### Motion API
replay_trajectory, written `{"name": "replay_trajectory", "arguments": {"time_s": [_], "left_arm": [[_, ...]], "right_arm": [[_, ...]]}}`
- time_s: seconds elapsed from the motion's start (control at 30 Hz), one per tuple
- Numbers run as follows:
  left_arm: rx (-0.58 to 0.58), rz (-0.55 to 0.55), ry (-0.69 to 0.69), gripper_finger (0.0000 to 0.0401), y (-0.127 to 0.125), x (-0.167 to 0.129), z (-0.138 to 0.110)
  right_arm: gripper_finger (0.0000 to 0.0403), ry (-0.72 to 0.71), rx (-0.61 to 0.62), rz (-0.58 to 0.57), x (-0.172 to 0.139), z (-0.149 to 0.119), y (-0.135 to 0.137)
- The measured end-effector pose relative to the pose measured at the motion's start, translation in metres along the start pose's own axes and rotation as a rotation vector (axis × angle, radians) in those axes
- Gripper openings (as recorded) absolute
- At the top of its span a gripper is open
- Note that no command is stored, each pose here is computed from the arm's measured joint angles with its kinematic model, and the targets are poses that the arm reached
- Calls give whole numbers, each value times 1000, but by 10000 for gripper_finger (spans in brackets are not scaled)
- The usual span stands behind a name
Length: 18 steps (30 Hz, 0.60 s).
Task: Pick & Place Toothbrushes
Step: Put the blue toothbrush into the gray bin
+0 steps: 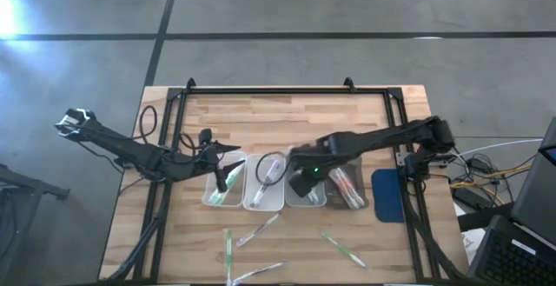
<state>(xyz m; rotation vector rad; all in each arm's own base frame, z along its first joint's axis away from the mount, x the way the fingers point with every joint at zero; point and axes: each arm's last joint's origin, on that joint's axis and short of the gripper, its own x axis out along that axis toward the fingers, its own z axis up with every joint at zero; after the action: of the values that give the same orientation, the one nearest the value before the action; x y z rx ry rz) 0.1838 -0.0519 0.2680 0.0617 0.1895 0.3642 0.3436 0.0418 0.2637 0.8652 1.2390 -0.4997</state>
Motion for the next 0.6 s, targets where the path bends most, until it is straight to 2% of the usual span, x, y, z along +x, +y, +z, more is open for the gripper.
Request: {"name": "replay_trajectory", "arguments": {"time_s": [0.13, 0.27, 0.43, 0.6], "left_arm": [[7, 1, 8, 206, 0, 0, -1], [10, -5, 12, 206, -1, 1, -2], [13, -6, 16, 207, -1, 1, -2], [19, -10, 25, 207, -1, 1, -3]], "right_arm": [[22, 104, -44, -106, 26, 5, 9], [26, 186, -72, -187, 36, 14, 16], [26, 231, -100, -190, 37, 21, 30], [26, 318, -46, -152, 38, 24, 30]]}}
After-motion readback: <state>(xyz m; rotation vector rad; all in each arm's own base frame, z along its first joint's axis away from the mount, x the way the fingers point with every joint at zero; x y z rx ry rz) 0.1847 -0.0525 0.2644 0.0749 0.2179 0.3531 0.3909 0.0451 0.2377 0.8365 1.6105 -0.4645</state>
